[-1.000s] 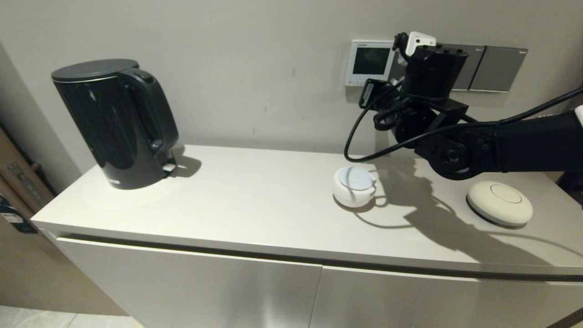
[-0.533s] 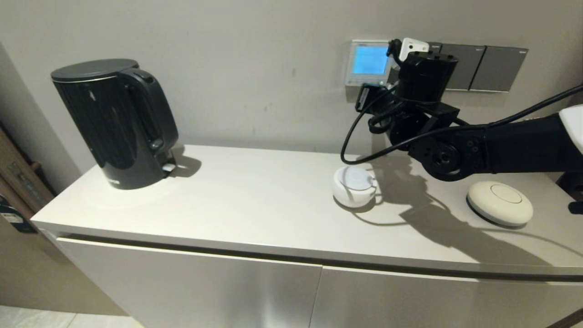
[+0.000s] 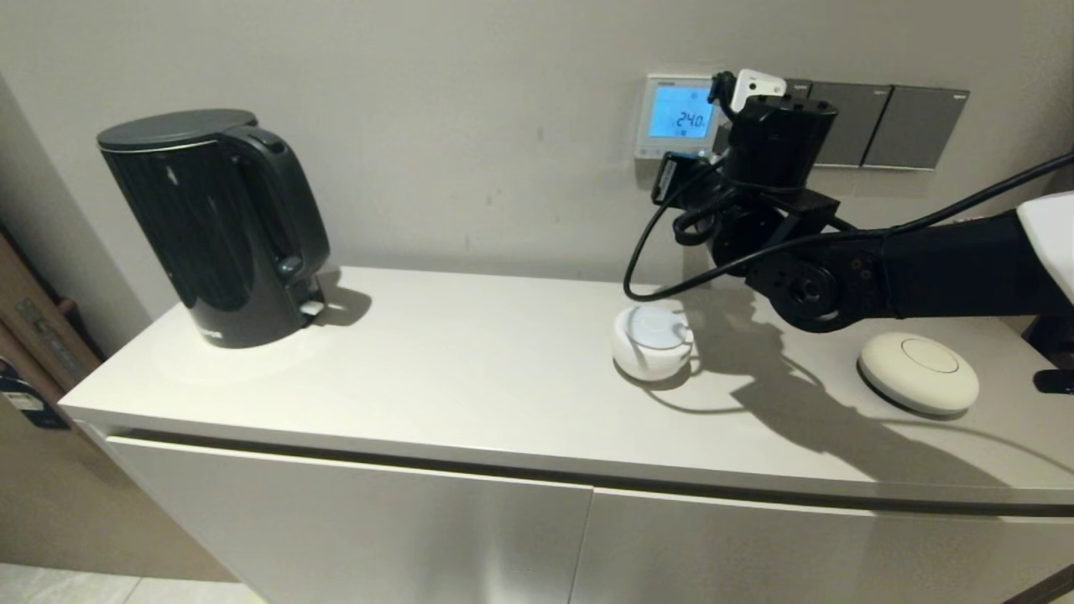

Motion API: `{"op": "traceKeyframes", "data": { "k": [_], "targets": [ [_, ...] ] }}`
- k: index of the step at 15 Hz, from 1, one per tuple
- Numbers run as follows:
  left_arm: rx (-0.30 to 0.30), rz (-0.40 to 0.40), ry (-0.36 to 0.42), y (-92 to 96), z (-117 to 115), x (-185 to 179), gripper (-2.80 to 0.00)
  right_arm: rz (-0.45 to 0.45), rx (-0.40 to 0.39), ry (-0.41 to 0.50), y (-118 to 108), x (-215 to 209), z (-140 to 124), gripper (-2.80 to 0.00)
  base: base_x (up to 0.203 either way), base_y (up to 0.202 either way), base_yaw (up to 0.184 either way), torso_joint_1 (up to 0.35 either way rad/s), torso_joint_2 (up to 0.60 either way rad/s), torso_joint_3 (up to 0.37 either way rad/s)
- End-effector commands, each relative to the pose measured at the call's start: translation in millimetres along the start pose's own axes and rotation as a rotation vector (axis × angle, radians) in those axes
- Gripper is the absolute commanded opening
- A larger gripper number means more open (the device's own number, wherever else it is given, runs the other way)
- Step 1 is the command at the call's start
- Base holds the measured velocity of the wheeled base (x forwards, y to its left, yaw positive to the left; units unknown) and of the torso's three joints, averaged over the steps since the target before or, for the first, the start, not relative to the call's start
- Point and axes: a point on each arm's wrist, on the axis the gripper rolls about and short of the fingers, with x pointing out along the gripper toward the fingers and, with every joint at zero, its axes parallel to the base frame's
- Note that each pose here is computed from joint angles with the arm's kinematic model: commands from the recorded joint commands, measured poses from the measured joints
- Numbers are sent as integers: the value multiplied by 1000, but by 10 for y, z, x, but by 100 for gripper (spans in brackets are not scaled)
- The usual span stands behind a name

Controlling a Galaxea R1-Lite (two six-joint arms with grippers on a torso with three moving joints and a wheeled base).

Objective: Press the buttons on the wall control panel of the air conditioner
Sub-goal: Turn on the central air conditioner, then press the temperature decrease button

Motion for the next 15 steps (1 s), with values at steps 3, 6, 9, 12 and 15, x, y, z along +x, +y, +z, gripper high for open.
{"op": "traceKeyframes", "data": {
  "k": [3,6,9,12,15],
  "targets": [
    [0,2,-1,0,0,0,-280,44,18,-2,92,-246,155,-280,0,0,0,0,0,0],
    [0,1,-1,0,0,0,-280,70,24,3,175,-337,171,-280,0,0,0,0,0,0],
    [0,0,-1,0,0,0,-280,73,22,6,203,-299,130,-280,0,0,0,0,0,0],
    [0,0,1,0,0,1,-280,71,24,0,237,-225,86,-280,0,0,0,0,0,0],
    [0,2,-1,0,0,0,-280,67,23,-2,230,-190,72,-280,0,0,0,0,0,0]
  ]
}}
